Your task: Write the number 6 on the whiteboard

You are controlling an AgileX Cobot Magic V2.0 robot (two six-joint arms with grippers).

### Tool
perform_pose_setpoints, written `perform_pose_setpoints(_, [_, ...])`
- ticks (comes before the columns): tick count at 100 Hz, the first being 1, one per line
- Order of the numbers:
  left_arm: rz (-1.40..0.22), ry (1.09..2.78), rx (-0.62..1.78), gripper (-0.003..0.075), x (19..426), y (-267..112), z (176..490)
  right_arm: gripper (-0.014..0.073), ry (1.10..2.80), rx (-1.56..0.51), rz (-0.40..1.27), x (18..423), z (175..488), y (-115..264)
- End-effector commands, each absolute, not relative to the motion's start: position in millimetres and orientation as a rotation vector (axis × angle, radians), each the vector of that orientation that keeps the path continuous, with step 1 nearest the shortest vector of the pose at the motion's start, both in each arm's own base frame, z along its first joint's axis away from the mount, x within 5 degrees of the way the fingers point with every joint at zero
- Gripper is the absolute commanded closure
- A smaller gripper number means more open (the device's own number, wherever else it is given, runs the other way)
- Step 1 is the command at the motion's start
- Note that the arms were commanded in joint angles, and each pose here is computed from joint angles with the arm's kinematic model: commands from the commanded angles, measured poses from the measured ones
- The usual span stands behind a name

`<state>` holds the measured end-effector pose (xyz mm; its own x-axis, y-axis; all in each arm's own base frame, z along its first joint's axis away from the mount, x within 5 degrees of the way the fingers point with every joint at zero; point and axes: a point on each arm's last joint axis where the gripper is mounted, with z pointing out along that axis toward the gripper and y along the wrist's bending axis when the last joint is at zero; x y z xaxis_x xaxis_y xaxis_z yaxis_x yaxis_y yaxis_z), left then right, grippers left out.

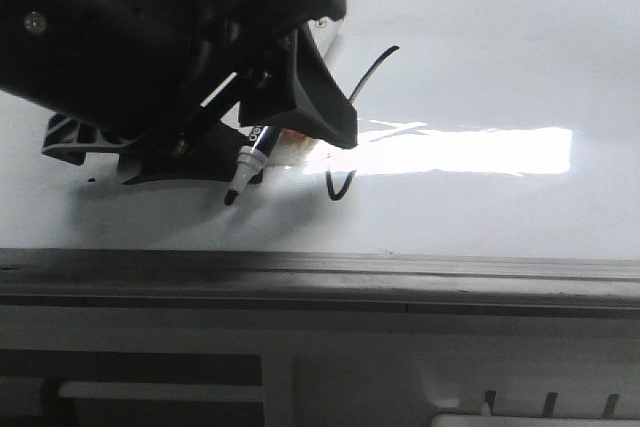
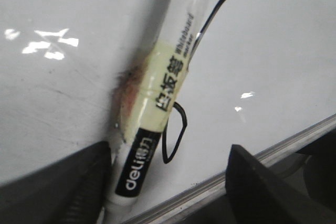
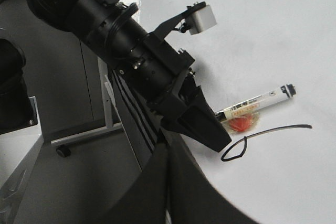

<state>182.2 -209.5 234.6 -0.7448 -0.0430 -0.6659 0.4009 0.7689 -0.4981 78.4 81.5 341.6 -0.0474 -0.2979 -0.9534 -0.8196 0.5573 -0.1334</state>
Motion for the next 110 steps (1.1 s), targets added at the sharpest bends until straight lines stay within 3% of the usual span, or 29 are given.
perform_pose_setpoints(1, [-0.447, 2.277, -0.005, 0.0190, 207, -175, 224, 0.0659, 1.570, -0.879, 0.552, 81, 356, 80])
perform_pose_setpoints(33, [-0.700, 2.133, 0.123, 0.0192, 187, -175, 268, 0.0659, 1.567, -0.870, 0.547, 82, 357, 79])
perform_pose_setpoints(46, [-0.716, 1.991, 0.270, 0.0244, 175, -166, 294, 0.0659, 1.548, -0.862, 0.540, 78, 359, 77])
perform_pose_setpoints(56, [-0.749, 1.843, 0.435, 0.0364, 156, -158, 319, 0.0659, 1.501, -0.881, 0.481, 68, 362, 72])
perform_pose_setpoints(73, [-0.740, 1.639, 0.644, 0.0740, 117, -131, 336, 0.0659, 1.450, -0.842, 0.321, 41, 365, 51])
perform_pose_setpoints(99, [-0.722, 1.516, 0.662, 0.0739, 71, -84, 306, 0.0659, 1.458, -0.703, -0.014, 0, 344, 6])
perform_pose_setpoints(110, [-0.729, 1.483, 0.646, 0.0739, 60, -72, 292, 0.0659, 1.445, -0.704, -0.029, -13, 337, 0])
